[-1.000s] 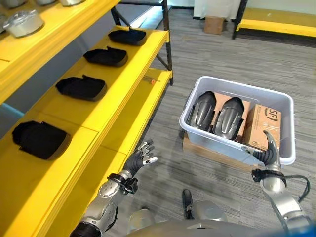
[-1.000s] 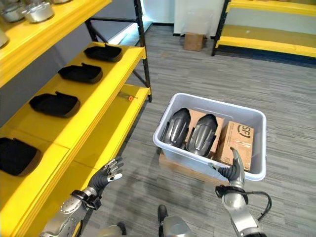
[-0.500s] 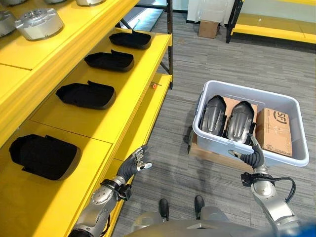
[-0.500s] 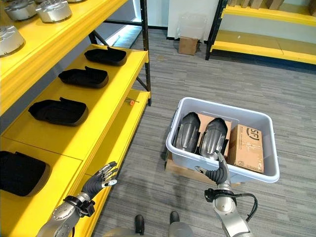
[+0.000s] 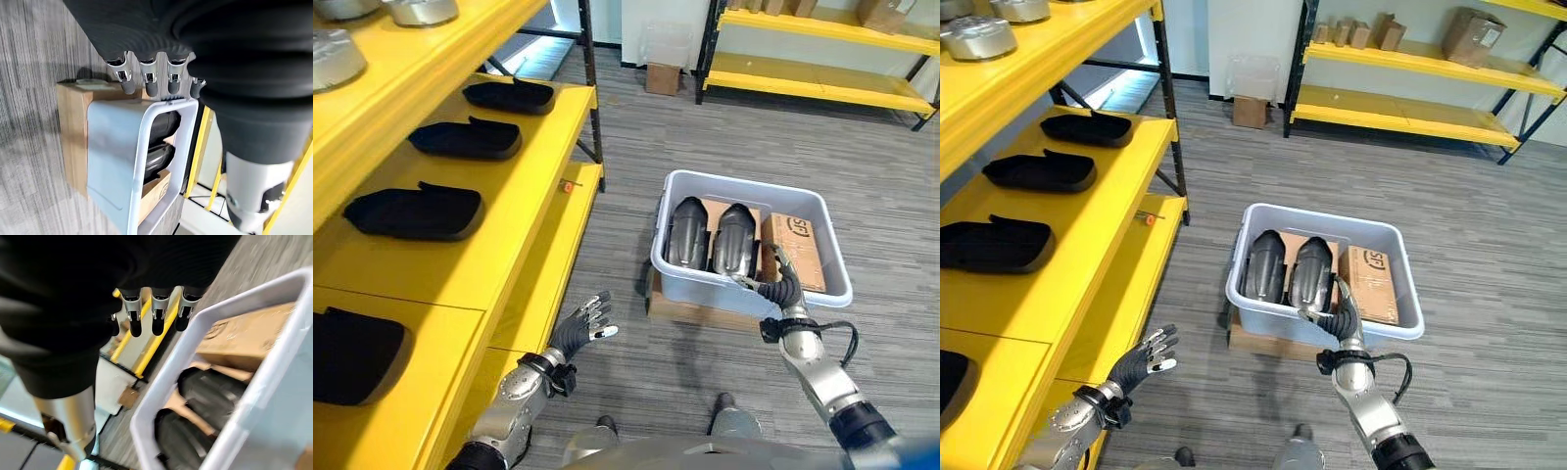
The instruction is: Move parts from the plastic box to the shelf.
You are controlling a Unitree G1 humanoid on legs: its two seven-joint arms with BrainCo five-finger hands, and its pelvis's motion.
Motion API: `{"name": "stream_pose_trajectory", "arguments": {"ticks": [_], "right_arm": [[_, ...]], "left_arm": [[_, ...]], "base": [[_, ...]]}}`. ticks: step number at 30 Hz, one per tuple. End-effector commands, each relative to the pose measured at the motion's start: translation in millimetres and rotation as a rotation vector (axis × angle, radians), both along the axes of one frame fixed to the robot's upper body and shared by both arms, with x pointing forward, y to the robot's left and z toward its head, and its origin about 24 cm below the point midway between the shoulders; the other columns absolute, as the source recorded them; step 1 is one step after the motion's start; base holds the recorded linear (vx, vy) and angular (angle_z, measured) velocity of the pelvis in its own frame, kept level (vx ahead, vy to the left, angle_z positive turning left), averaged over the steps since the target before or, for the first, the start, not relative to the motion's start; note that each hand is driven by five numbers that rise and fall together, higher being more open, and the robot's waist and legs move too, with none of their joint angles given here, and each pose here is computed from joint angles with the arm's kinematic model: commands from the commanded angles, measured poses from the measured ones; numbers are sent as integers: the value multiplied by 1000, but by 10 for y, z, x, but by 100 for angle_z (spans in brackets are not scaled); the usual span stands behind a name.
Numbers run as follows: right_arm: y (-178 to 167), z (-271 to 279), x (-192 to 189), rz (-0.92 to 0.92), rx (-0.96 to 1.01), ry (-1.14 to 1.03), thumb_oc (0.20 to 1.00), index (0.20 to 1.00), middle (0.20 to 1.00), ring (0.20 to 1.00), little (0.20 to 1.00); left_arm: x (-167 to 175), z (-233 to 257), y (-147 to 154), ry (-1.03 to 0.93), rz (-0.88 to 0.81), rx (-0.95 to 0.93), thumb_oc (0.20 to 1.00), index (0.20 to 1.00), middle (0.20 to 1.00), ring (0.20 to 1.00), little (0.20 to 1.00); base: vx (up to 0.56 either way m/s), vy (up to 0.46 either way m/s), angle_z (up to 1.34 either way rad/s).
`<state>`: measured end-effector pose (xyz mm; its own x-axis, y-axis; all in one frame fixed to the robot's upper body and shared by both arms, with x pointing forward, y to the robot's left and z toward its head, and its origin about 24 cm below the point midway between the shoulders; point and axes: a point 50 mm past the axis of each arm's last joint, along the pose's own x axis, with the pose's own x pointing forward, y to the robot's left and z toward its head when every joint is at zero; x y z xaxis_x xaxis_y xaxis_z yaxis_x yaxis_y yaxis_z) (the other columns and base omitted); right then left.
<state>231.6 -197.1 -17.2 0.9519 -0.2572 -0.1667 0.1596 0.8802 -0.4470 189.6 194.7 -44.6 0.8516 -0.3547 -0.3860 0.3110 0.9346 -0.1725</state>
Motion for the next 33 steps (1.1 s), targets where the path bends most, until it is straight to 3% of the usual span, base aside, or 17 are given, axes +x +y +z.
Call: {"name": "stream_pose_trajectory", "arguments": {"ticks": [1,9,21,26,33], "right_arm": [[9,241,152,-2,-3,-124,1000,1000,1000,1000,1000],[-112,340,177,34,-90,-114,1000,1000,1000,1000,1000],[-332,424,259,-1,-186,-169,1000,1000,1000,1000,1000],[-209,370,274,78,-171,-149,1000,1000,1000,1000,1000],[-184,312,249,116,-108,-61,1000,1000,1000,1000,1000]], "left_arm": [[101,214,-101,-138,-21,-48,1000,1000,1000,1000,1000],[26,194,-71,-107,27,-56,1000,1000,1000,1000,1000],[179,263,-316,-138,-112,-91,1000,1000,1000,1000,1000],[212,250,-371,-127,-81,-92,1000,1000,1000,1000,1000],[174,210,-314,-100,-100,-104,1000,1000,1000,1000,1000]], "base": [[141,-315,4],[173,-337,7],[113,-292,5],[132,-83,0],[184,241,-41]]}}
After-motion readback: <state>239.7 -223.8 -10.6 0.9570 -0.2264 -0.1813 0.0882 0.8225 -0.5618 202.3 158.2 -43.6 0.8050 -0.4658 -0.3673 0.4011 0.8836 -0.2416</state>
